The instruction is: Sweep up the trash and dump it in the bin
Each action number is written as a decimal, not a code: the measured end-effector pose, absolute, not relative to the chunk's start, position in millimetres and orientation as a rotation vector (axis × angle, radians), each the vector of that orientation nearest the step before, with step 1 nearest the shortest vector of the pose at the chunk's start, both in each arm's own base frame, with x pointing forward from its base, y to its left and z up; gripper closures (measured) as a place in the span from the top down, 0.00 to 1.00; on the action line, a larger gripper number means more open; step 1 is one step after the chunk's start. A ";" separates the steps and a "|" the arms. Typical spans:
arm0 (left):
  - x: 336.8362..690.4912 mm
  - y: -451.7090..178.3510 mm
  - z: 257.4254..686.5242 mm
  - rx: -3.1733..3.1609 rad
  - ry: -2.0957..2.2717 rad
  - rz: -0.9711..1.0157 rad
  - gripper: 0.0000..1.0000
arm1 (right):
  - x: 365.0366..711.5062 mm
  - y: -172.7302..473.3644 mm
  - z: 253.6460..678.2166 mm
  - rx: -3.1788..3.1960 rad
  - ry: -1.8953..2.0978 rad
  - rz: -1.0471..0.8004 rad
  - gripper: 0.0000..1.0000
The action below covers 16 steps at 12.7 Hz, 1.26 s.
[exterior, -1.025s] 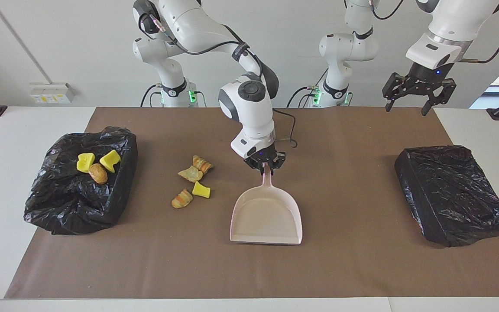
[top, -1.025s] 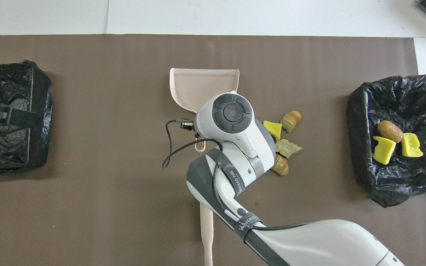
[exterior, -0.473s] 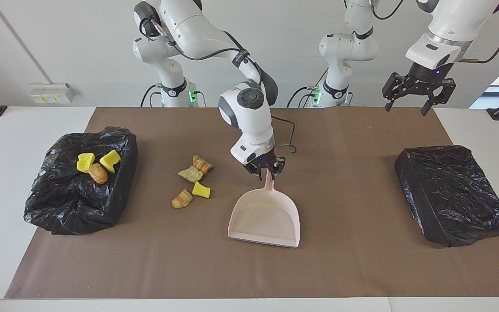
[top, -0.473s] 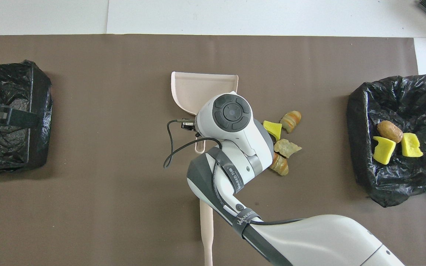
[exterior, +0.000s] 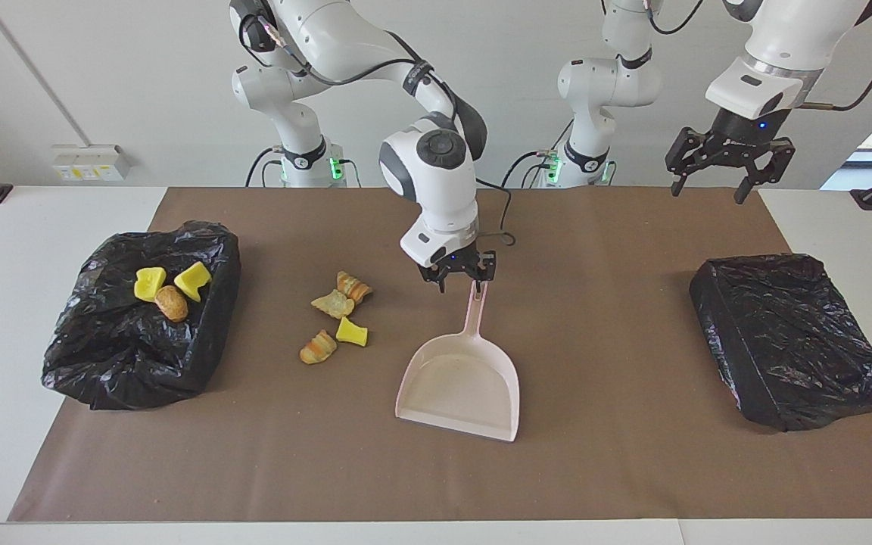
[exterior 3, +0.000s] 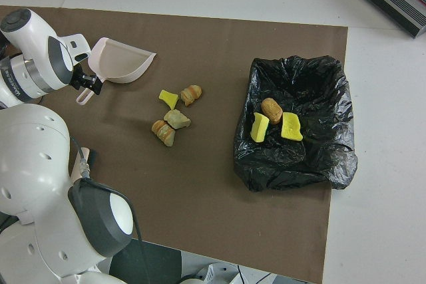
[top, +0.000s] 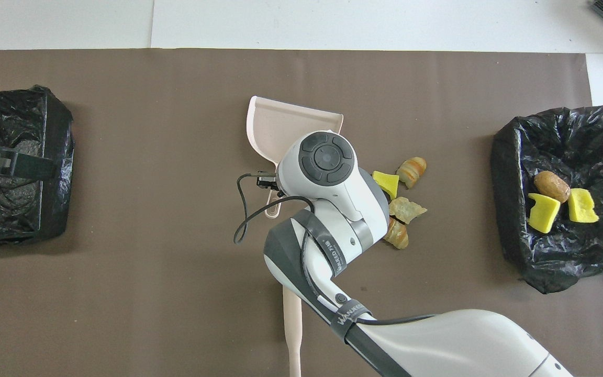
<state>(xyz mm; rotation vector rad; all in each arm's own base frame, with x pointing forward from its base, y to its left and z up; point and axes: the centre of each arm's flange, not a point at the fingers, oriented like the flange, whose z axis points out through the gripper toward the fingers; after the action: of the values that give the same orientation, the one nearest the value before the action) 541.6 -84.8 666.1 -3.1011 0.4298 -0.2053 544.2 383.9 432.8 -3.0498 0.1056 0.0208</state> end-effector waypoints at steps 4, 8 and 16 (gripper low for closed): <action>565.6 -159.7 619.6 -3.077 0.614 -0.218 1.00 | 483.1 390.8 456.4 -3.095 0.035 0.109 0.84; 570.8 -254.4 538.9 -3.061 0.750 -0.200 1.00 | 397.5 397.6 423.2 -3.072 0.003 0.325 0.93; 540.4 -382.1 391.8 -3.136 0.557 -0.192 1.00 | 223.4 380.0 386.3 -3.091 -0.131 0.394 0.93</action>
<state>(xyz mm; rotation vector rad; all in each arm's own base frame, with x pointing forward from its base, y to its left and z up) 540.4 -382.1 391.8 -3.1357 0.5569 -0.1921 223.4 380.0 386.3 -3.0913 -0.1312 0.3941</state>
